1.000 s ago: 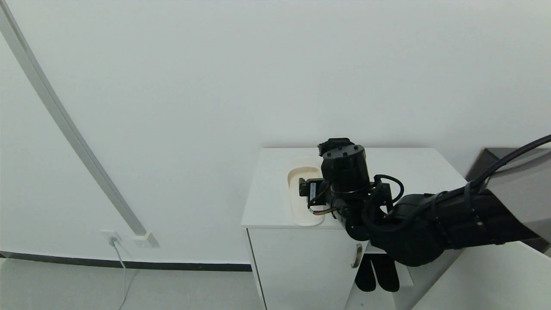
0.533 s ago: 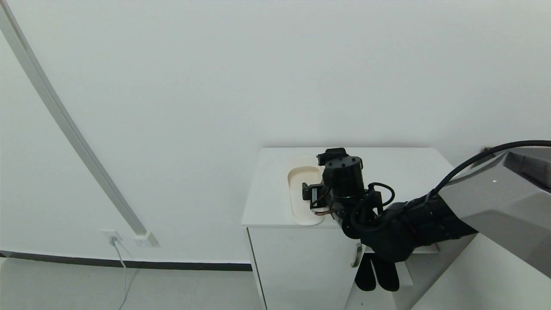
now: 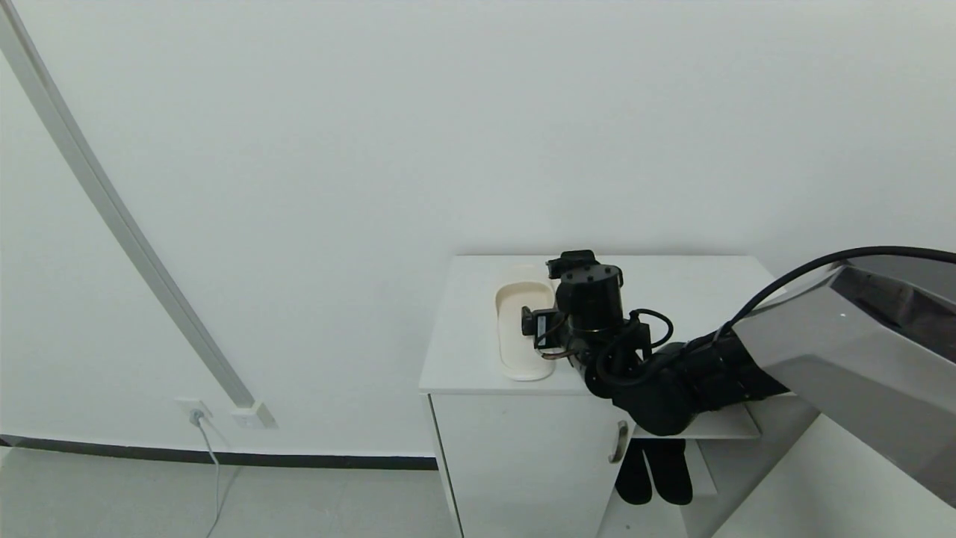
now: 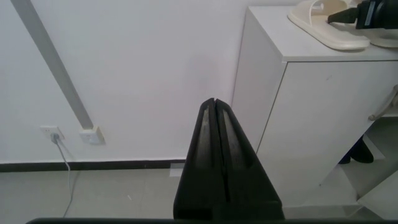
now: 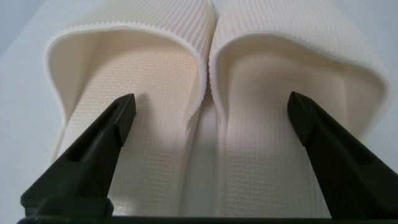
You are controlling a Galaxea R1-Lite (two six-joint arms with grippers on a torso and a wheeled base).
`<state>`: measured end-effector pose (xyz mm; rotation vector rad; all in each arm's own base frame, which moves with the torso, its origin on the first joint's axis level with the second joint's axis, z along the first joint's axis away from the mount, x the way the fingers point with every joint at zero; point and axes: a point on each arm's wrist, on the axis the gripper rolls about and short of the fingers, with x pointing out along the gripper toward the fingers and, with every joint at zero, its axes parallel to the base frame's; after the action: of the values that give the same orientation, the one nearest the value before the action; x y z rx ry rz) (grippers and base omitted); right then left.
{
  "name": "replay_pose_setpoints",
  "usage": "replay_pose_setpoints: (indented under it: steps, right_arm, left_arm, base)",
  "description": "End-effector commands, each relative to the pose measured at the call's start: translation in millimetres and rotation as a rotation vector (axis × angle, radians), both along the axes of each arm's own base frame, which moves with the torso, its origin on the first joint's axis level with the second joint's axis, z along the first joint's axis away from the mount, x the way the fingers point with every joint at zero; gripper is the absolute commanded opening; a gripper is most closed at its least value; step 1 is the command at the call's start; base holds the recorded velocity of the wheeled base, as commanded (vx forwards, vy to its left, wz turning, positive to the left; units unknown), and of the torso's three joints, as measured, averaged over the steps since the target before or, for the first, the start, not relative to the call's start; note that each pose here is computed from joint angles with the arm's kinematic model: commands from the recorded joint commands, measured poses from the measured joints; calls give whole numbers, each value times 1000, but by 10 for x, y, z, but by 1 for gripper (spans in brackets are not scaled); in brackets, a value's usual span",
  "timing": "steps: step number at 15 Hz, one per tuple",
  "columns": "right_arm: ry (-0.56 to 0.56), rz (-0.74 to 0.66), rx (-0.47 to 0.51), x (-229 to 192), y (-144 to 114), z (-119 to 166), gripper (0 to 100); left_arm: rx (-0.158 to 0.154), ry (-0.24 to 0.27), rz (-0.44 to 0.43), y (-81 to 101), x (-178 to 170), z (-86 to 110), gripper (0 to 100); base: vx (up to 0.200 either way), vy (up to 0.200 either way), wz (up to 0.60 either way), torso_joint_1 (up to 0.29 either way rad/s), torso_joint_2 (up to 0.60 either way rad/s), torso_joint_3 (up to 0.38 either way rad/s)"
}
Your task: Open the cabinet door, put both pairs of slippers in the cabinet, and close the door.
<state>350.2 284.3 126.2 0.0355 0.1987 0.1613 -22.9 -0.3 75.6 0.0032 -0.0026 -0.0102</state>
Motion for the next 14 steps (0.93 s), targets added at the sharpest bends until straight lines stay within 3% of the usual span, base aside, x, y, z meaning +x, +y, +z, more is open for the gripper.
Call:
replay_pose_setpoints:
  steps: [1, 14]
  right_arm:
    - [-9, 0, 4, 14, 13, -3, 100]
    - [-55, -12, 2, 214, 42, -2, 100]
  left_arm:
    - [0, 1, 1, 0, 1, 1, 0]
    - [1, 1, 1, 0, 1, 1, 0]
  base:
    - [0, 0, 0, 0, 0, 0]
    - [0, 0, 0, 0, 0, 0]
